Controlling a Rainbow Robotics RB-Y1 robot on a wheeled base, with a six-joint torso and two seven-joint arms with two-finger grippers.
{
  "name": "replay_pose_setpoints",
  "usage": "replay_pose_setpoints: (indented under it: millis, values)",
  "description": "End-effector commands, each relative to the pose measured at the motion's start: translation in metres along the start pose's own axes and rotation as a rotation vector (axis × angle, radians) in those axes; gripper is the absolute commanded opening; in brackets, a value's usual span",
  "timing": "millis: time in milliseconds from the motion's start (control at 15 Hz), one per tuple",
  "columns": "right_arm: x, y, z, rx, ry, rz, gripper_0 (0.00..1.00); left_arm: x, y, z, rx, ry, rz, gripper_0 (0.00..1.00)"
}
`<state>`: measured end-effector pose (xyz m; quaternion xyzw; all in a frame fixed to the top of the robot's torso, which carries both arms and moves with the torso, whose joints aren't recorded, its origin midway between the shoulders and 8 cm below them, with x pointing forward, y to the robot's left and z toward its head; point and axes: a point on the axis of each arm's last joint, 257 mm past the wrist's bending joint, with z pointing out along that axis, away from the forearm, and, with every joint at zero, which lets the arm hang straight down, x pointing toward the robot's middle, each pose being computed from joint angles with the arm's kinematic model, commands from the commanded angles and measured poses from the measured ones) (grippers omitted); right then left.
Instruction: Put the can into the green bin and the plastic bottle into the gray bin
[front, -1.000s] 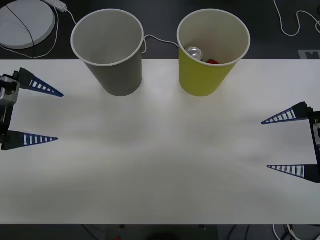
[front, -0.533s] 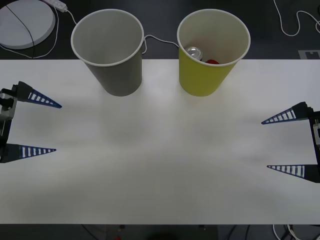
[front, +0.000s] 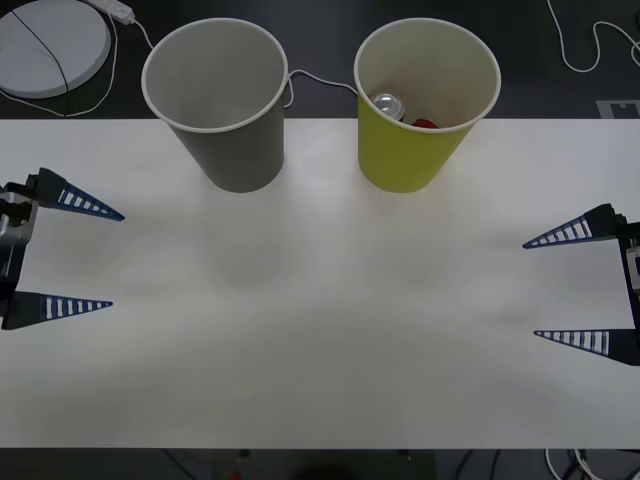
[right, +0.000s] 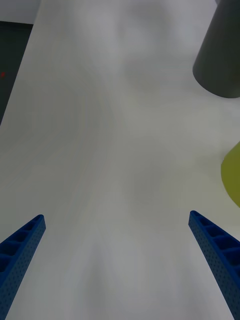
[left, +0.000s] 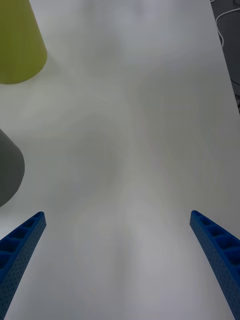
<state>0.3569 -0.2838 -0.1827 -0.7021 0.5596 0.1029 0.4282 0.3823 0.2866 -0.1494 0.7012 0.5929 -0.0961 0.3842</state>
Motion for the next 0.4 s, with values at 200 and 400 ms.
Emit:
replay_pose_setpoints:
  millis: [200,400]
  values:
    - [0.0,0.0,0.0,0.0,0.0,0.0,1.0,0.0025,0.0029,-0.0015,-0.01,0.011,0.0,1.0]
    - [0.0,0.0,0.0,0.0,0.0,0.0,1.0,0.0025,0.0029,-0.0015,-0.01,0.011,0.0,1.0]
